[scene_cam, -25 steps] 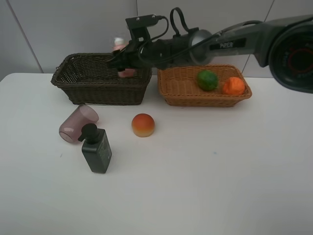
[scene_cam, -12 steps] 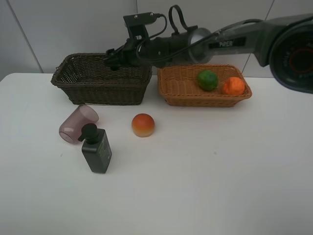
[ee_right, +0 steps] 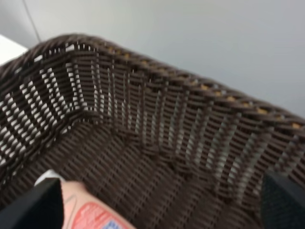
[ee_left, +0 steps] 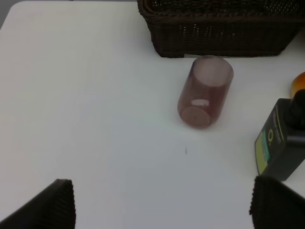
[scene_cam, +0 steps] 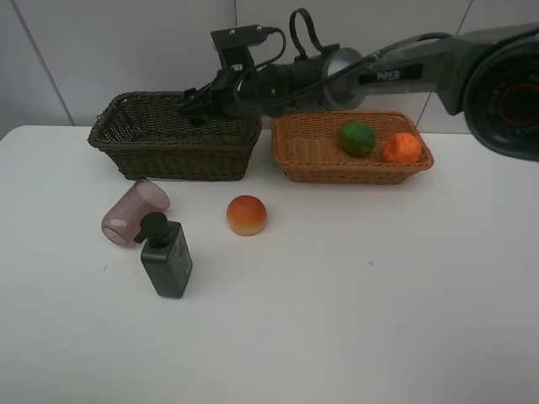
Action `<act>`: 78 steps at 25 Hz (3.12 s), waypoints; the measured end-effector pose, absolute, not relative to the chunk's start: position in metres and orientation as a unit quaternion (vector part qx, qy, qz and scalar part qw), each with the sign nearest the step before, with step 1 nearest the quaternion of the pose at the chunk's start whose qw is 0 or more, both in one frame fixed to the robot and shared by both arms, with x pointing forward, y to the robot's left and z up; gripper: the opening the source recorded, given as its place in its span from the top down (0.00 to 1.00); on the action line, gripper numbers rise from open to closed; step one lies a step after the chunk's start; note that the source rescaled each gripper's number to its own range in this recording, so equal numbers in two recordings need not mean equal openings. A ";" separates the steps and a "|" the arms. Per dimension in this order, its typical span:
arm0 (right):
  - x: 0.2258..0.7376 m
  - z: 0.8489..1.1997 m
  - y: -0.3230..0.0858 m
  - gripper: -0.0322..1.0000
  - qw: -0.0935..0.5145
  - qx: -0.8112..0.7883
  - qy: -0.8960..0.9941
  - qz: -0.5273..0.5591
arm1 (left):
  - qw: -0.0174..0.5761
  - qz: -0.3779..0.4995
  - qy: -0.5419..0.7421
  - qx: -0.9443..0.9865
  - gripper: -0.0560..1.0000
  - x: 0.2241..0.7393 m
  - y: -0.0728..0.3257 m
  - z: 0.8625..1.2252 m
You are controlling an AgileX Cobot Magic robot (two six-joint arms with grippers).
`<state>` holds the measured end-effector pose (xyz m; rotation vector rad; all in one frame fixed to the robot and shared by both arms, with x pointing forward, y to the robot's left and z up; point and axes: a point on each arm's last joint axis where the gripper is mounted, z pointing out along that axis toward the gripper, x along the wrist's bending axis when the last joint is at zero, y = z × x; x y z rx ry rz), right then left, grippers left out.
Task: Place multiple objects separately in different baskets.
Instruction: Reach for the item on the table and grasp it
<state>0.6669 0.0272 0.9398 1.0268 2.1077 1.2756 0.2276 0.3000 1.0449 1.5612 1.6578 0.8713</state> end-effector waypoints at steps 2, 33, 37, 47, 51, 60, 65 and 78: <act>0.666 0.939 0.027 0.14 0.230 0.376 0.771 0.460 | 0.344 0.335 0.638 0.601 0.08 0.228 0.300 1.045; 0.570 1.063 -0.104 0.00 0.267 0.370 0.819 0.348 | 0.344 0.335 0.638 0.601 0.08 0.228 0.300 1.045; 0.548 1.074 -0.140 0.00 0.278 0.394 0.807 0.341 | 0.344 0.335 0.638 0.601 0.08 0.228 0.300 1.045; 0.458 1.088 -0.264 0.00 0.296 0.531 0.753 0.253 | 0.344 0.335 0.638 0.601 0.08 0.228 0.300 1.045; 0.419 1.099 -0.288 0.00 0.307 0.581 0.713 0.245 | 0.344 0.335 0.638 0.601 0.08 0.228 0.300 1.045; 0.347 1.102 -0.305 0.00 0.295 0.645 0.668 0.227 | 0.344 0.335 0.638 0.601 0.08 0.228 0.300 1.045; 0.317 1.099 -0.306 0.00 0.303 0.648 0.657 0.238 | 0.344 0.335 0.638 0.601 0.08 0.228 0.300 1.045; 0.258 1.062 -0.297 0.00 0.291 0.642 0.635 0.317 | 0.344 0.335 0.638 0.601 0.08 0.228 0.300 1.045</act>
